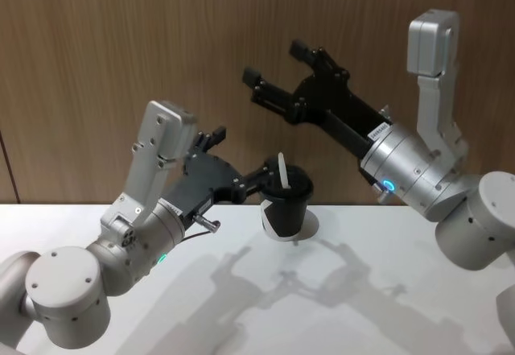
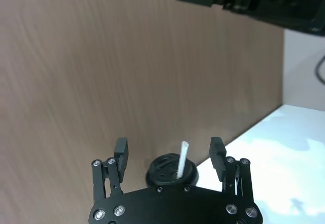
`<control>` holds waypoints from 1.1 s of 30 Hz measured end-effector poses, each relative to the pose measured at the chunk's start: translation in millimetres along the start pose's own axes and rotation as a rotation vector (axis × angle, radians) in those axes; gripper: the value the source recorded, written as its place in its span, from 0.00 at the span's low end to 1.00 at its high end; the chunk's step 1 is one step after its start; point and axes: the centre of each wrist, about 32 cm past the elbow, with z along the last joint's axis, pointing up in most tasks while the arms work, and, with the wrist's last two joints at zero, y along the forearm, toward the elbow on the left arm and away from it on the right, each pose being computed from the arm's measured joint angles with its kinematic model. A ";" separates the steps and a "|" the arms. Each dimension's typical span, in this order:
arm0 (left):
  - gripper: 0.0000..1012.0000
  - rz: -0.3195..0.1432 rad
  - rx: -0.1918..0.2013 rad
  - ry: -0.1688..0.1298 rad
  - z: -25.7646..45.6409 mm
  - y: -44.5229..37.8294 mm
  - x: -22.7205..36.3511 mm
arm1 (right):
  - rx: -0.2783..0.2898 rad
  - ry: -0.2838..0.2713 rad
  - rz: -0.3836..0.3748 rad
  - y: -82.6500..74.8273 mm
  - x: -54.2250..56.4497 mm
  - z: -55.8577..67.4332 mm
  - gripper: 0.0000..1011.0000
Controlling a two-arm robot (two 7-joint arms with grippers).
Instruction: Pick up the straw with one hand, pass it to the other hand, and insert it into the cup.
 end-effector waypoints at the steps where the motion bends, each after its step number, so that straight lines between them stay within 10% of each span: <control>1: 0.99 0.005 0.000 0.000 0.0 0.0 -0.6 | -0.001 0.000 -0.007 -0.1 -0.2 0.5 0.99; 14: 0.99 0.119 0.008 -0.002 -0.5 -2.2 -8.0 | -0.001 -0.003 -0.068 -2.3 -2.4 6.2 0.99; 33: 0.99 0.164 0.010 -0.002 -0.7 -3.1 -10.4 | -0.001 -0.005 -0.094 -3.1 -3.1 8.6 0.99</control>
